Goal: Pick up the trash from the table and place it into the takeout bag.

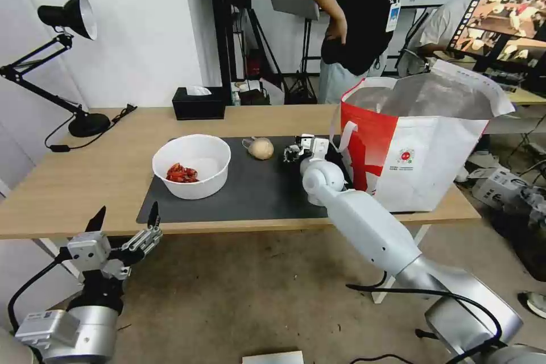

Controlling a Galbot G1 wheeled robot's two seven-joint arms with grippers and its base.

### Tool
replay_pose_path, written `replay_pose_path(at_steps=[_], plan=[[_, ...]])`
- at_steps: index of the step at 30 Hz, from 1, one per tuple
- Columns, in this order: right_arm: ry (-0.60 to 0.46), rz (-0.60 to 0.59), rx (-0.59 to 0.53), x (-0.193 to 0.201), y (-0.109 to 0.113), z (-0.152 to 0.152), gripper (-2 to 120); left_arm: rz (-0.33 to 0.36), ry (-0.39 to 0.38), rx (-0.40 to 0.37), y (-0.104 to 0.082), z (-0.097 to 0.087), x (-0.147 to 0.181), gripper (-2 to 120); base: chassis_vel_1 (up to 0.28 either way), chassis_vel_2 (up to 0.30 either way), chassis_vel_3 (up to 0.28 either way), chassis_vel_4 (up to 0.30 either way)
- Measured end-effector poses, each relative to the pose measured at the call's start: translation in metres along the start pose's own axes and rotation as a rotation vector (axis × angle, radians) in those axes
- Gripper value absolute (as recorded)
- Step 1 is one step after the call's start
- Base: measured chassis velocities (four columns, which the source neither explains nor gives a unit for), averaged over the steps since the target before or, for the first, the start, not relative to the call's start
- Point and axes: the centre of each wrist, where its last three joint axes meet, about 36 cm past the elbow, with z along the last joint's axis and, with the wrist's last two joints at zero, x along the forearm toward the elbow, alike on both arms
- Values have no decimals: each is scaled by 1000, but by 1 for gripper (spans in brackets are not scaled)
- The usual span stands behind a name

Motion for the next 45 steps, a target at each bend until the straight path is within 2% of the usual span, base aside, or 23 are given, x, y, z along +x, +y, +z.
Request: replay_pose_path(at_steps=[2,4,6,8,14,18,20,21,23,25,27,30,32,38,40,41,43,44,45], plan=[[0,0,-3,-1,1,-1,17,0,-1,-1,1,0,0,100,0,0,0,0],[0,0,-3,-1,1,-1,16,0,-1,-1,1,0,0,100,0,0,0,0],[-1,1,-3,-1,2,-2,2,1,-2,0,1,0,0,100,0,0,0,0],[-1,3,-4,-1,2,-2,0,1,-2,0,1,0,0,100,0,0,0,0],[-16,10,-8,1,3,-7,0,2,-3,0,1,-1,-1,100,0,0,0,0],[-83,-76,0,29,18,-26,0,-1,-3,7,1,-1,-1,100,0,0,0,0],[-128,-192,9,64,39,-42,0,-2,-4,14,1,-1,-1,100,0,0,0,0],[-128,-192,9,64,39,-42,0,-2,-4,14,1,-1,-1,100,0,0,0,0],[-162,-272,26,92,53,-54,0,-2,-5,17,1,-1,-1,100,0,0,0,0],[-169,-285,30,97,55,-57,0,-1,-5,17,1,-1,-2,100,0,0,0,0],[-224,-335,52,120,65,-77,0,-4,-5,19,1,-1,-2,100,0,0,0,0],[-277,-343,66,140,68,-101,0,-9,-5,19,1,-1,-2,100,0,0,0,0],[-314,-316,75,161,63,-122,0,-17,-6,19,1,-1,-2,100,0,0,0,0],[-326,-248,92,185,46,-141,0,-22,-8,21,2,-2,-2,100,0,0,0,0],[-331,-155,108,205,18,-158,0,-25,-12,24,2,-2,-3,100,0,0,0,0],[-331,-155,108,205,18,-158,0,-25,-12,24,2,-2,-3,100,0,0,0,0],[-340,-60,134,217,-18,-170,0,-26,-16,29,3,-3,-3,100,0,0,0,0],[-340,-60,134,217,-18,-170,0,-26,-16,29,3,-3,-3,100,0,0,0,0],[-345,17,143,224,-47,-177,0,-26,-18,33,2,-3,-4,100,0,0,0,0]])
